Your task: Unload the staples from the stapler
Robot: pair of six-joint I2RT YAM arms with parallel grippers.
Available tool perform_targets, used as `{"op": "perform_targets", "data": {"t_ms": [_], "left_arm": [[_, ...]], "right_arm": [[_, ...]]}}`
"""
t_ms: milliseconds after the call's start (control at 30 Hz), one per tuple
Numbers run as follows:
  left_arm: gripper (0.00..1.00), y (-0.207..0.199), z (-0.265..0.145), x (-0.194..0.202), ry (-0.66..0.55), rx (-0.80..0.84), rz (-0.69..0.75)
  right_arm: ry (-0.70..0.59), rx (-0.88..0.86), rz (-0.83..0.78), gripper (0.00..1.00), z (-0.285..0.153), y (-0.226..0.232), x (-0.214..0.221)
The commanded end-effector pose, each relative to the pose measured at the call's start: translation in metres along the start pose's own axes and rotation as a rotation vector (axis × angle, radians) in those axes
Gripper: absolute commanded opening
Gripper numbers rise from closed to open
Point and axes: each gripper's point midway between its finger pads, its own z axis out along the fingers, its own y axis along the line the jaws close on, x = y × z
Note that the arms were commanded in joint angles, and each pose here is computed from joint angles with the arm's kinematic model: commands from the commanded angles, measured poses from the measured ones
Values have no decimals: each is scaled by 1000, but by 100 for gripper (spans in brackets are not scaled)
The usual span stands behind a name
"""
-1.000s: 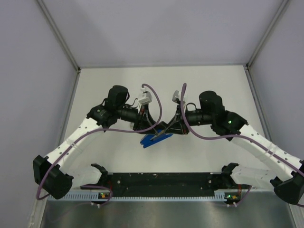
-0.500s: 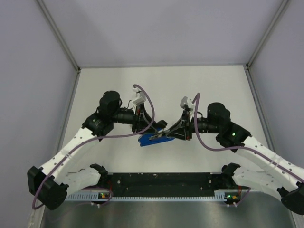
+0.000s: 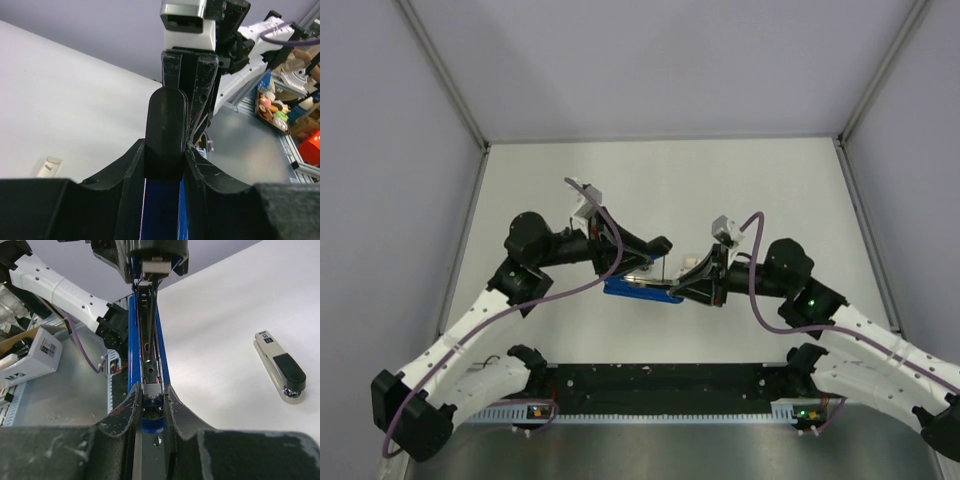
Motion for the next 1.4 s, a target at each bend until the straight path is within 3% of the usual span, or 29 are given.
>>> {"op": "perform_targets", "data": {"t_ms": [0, 400, 867, 1233, 1367], "left_arm": [[0, -27, -8, -76, -328, 3, 174], [0, -14, -21, -90, -546, -90, 163], [0, 12, -37, -88, -711, -241, 135], [0, 63, -26, -60, -666, -472, 148], [0, 89, -41, -43, -649, -641, 106]], "right_arm": [[12, -35, 48, 0, 8, 7, 18], [48, -90, 90, 0, 48, 16, 48], [36, -164, 70, 0, 88, 29, 34], [56, -177, 57, 0, 98, 29, 35], [63, -160, 79, 0, 100, 23, 45]]}}
